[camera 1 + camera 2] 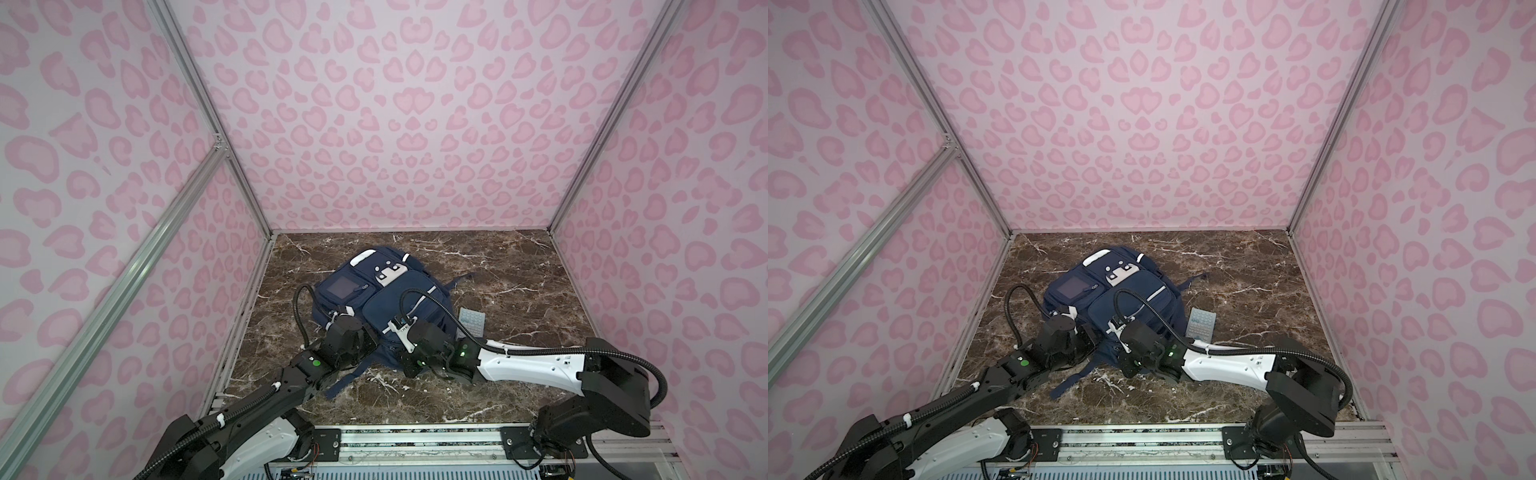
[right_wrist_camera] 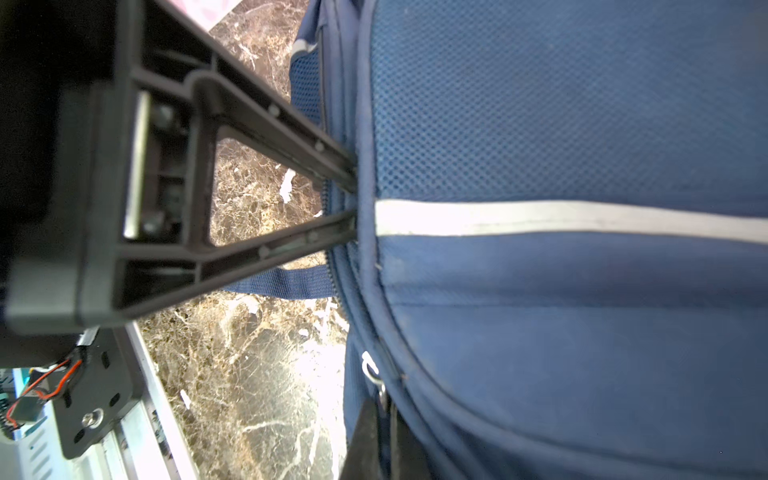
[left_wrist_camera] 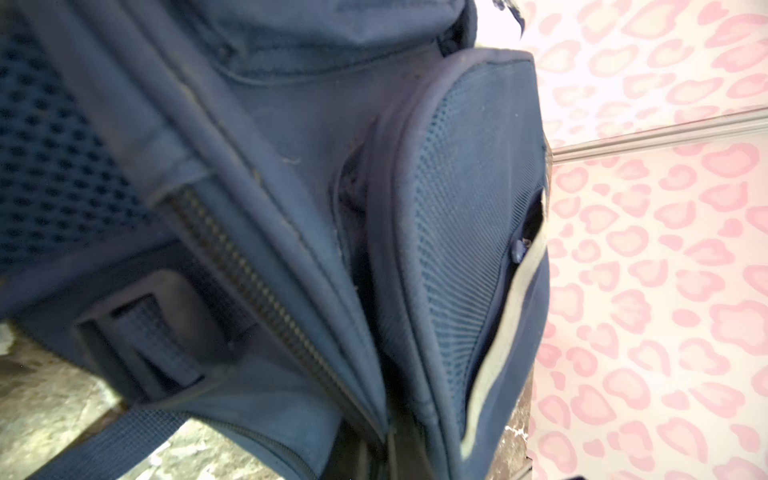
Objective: Pack the student bag
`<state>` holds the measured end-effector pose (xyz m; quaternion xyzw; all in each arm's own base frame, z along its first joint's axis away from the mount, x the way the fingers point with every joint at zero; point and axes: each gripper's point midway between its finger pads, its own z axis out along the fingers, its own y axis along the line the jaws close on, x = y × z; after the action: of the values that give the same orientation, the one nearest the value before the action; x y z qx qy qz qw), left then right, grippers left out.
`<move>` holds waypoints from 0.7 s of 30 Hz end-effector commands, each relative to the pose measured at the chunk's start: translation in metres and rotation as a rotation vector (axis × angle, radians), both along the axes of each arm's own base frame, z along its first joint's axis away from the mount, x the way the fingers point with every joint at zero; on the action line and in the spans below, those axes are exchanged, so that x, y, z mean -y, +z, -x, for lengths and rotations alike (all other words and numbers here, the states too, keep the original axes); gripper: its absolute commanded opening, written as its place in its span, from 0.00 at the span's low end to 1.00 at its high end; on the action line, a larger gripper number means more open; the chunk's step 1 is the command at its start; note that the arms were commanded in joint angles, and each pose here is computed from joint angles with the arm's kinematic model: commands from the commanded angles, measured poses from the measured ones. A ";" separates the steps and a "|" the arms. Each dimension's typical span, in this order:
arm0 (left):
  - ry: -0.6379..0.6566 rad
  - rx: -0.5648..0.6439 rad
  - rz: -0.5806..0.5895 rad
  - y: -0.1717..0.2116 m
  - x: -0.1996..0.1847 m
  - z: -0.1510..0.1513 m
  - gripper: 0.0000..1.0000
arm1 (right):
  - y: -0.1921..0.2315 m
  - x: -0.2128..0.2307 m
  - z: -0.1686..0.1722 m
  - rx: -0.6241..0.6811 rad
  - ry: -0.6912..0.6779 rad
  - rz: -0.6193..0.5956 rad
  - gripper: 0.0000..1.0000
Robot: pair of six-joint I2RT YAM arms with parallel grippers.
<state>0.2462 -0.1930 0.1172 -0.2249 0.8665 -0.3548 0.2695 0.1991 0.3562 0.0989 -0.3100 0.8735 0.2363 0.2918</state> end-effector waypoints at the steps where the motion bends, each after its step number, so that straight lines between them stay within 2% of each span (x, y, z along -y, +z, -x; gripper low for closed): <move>1: 0.074 0.059 -0.060 0.007 -0.017 -0.013 0.03 | -0.033 0.056 0.005 -0.044 -0.081 0.232 0.00; 5: 0.042 0.050 0.003 0.006 -0.004 -0.013 0.03 | -0.018 0.031 0.015 -0.067 -0.025 0.114 0.00; 10: 0.068 0.063 -0.044 0.009 -0.014 -0.015 0.03 | -0.032 0.065 0.004 -0.043 -0.102 0.274 0.00; 17: 0.082 0.064 -0.068 0.008 -0.027 -0.015 0.03 | -0.042 0.108 -0.021 -0.049 -0.224 0.298 0.00; 21: 0.085 0.059 -0.042 0.006 -0.037 -0.016 0.03 | -0.035 0.124 -0.046 -0.028 -0.280 0.251 0.00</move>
<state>0.2515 -0.1687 0.1162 -0.2410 0.8643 -0.3436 0.2774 0.2366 0.2633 0.0746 -0.2281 0.9234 0.1417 0.2743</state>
